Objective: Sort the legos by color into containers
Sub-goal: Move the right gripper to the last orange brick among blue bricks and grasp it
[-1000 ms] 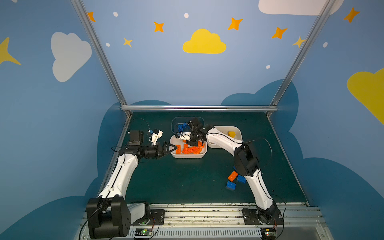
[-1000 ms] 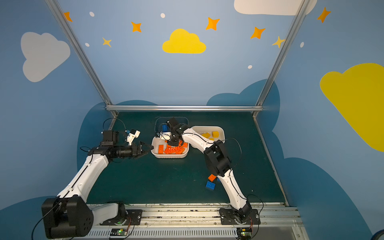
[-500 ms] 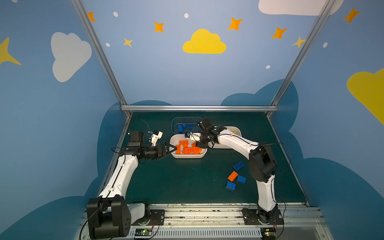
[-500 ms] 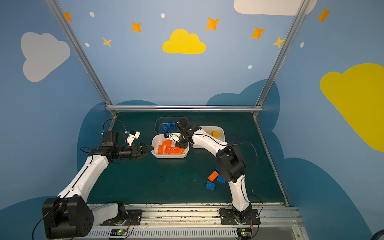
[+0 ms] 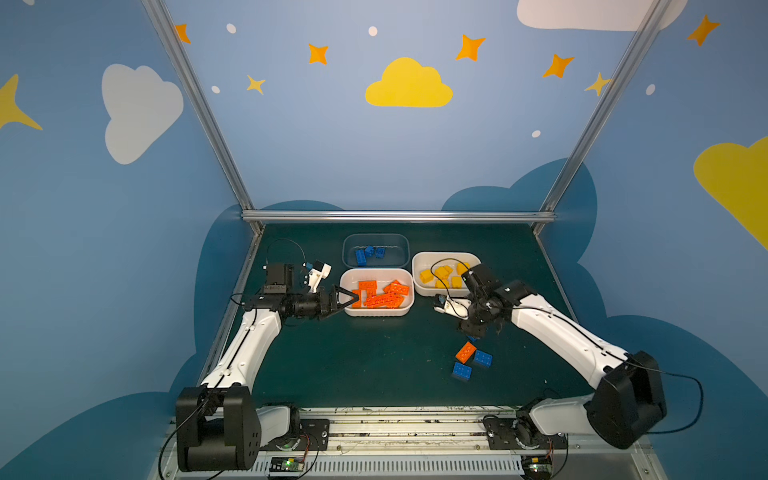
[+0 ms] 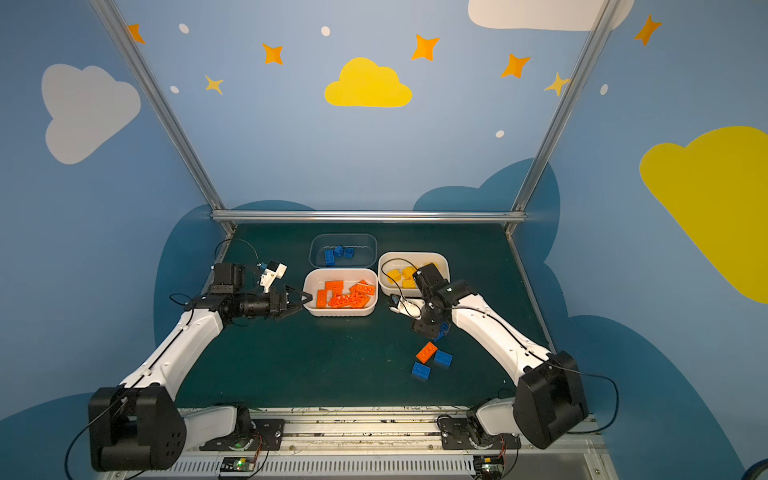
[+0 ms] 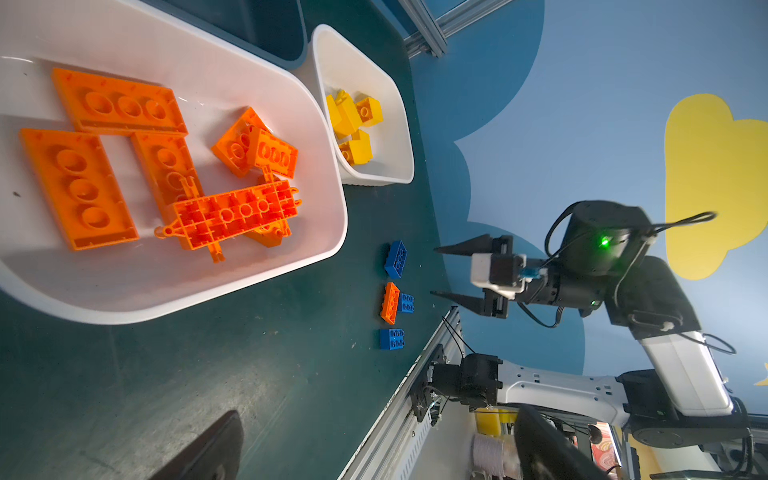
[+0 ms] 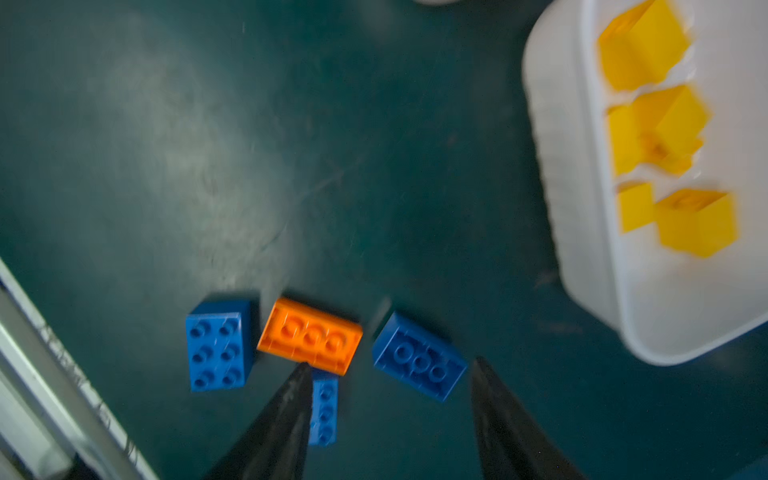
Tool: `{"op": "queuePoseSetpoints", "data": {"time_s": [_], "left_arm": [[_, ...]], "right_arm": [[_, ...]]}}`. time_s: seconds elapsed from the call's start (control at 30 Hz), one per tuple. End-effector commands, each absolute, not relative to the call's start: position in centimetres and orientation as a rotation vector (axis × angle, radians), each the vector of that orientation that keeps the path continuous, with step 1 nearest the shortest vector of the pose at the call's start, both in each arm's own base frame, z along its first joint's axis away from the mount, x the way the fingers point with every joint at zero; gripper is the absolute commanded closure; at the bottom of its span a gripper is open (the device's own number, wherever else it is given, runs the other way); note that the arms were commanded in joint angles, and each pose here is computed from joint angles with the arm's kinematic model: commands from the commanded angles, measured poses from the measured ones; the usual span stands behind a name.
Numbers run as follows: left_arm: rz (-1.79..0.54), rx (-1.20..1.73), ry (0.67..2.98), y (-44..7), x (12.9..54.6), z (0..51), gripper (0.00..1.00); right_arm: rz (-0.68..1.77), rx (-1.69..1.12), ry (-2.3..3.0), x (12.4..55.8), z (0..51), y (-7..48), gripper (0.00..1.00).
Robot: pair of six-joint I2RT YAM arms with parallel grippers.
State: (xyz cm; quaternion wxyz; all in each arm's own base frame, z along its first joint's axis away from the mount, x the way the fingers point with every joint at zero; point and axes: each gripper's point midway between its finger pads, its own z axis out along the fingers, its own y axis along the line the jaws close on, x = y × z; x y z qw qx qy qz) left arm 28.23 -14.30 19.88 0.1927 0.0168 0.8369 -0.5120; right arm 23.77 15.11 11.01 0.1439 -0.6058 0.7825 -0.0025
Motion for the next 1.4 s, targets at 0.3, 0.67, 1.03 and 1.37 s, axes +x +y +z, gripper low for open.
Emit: {"op": "queuePoseSetpoints", "data": {"time_s": [0.3, 0.67, 1.03, 1.37], "left_arm": [[-1.451, 0.07, 2.357, -15.0, 28.4, 19.1, 0.0], [-1.439, 0.074, 2.364, -14.9, 28.3, 18.8, 0.0], [-1.425, 0.077, 2.384, -14.8, 27.9, 18.5, 0.0], [-1.438, 0.074, 2.384, -15.0, 28.4, 18.2, 0.0]], "right_arm": [[-0.212, -1.982, 2.161, 21.1, 5.4, 11.3, 0.37], [-0.282, -2.032, 2.087, 22.7, 3.1, 12.9, 0.37], [-0.274, -1.957, 2.146, 22.6, 4.9, 13.4, 0.37], [-0.325, -2.061, 2.1, 21.2, 4.2, 11.6, 0.38]]}}
